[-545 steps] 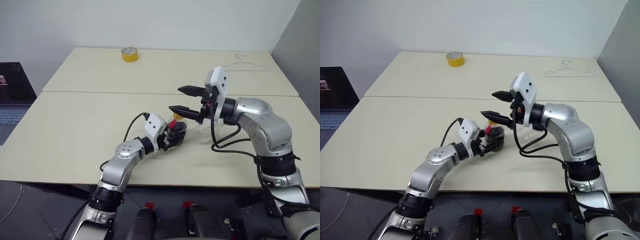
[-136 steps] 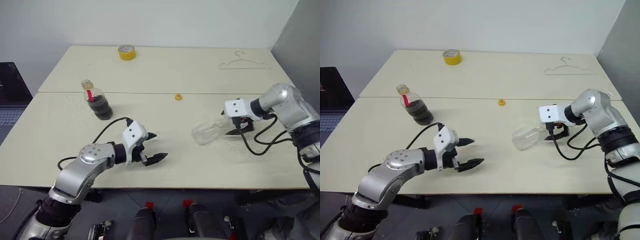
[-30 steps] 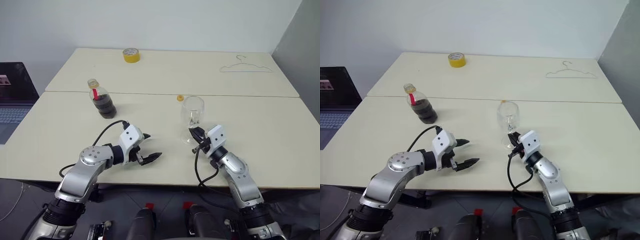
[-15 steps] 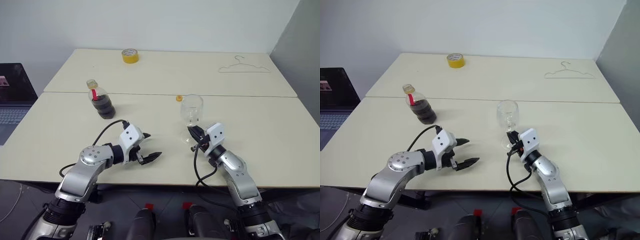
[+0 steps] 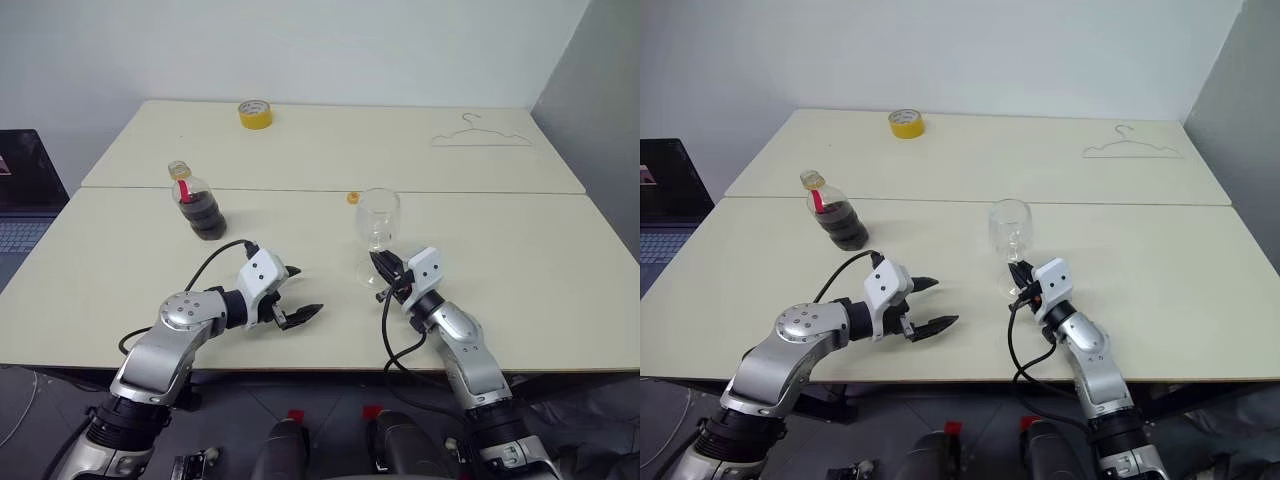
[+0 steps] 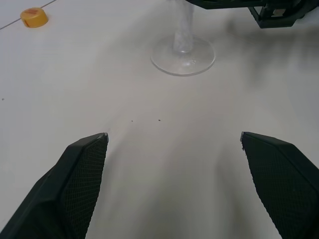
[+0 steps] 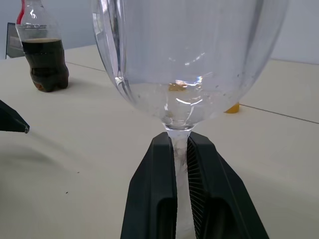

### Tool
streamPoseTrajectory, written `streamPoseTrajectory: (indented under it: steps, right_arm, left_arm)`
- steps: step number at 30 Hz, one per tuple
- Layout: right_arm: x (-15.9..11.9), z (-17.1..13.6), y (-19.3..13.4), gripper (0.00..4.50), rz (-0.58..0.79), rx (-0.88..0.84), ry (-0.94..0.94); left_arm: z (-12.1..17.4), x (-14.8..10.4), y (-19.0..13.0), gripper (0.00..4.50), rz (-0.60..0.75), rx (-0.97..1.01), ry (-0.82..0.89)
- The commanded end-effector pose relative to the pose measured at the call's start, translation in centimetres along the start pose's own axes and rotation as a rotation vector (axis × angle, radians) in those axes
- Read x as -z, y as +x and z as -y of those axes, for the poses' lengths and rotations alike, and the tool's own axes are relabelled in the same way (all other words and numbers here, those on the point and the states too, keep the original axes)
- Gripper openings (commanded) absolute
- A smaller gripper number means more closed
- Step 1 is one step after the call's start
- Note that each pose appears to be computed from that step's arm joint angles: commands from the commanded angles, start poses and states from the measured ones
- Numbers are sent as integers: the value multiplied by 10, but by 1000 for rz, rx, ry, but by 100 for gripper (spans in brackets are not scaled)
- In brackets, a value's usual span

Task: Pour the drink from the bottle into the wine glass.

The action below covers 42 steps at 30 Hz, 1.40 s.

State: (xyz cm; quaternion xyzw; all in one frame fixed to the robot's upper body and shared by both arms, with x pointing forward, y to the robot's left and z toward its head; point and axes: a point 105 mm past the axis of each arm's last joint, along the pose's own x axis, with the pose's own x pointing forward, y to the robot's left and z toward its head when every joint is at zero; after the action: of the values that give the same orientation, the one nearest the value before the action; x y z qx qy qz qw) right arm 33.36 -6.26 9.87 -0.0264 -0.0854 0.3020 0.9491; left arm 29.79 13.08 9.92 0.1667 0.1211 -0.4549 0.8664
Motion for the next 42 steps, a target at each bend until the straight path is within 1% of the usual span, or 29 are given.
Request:
streamPoseTrajectory:
  steps: [1, 4, 6, 12, 18, 24, 26, 27, 29, 36, 37, 40, 42]
  right_arm:
    - [-1, -11, 8, 7, -4, -41, -1]
    - [-17, -17, 17, 7, 46, -63, -14]
    - [-21, -22, 23, 7, 59, -88, -17]
    - [-14, -44, 34, 7, 50, -172, -17]
    - [-10, -42, 37, 7, 40, -173, -12]
    - [-5, -47, 37, 7, 10, -204, 4]
    - [-5, -45, 38, 80, 7, -194, 0]
    - [-5, -45, 38, 104, 7, -193, -1]
    - [-5, -44, 38, 166, 4, -193, -1]
    - [-3, -41, 37, 418, -6, -190, -15]
    - [-3, -40, 36, 446, -10, -190, -23]
    - [-1, -34, 30, 446, -28, -189, -33]
    - [-1, -24, 19, 446, -44, -174, -45]
  left_arm:
    - [-3, -9, -3, 450, 26, -14, 32]
    - [-4, -8, -3, 450, 25, -15, 31]
    - [-4, -8, -4, 450, 25, -16, 30]
    - [-3, -8, -3, 450, 23, -15, 27]
    - [-6, -6, -10, 450, 15, -36, 25]
    - [-9, -3, -14, 450, 5, -55, 23]
    - [-11, -3, -14, 450, 5, -58, 25]
    - [-11, -4, -14, 450, 5, -59, 25]
    - [-13, -4, -15, 450, 6, -62, 26]
    - [-18, -5, -19, 450, 3, -77, 30]
    - [-20, -4, -21, 450, 2, -80, 30]
    - [-24, -7, -26, 450, 12, -96, 26]
    - [-31, -12, -36, 450, 45, -127, 4]
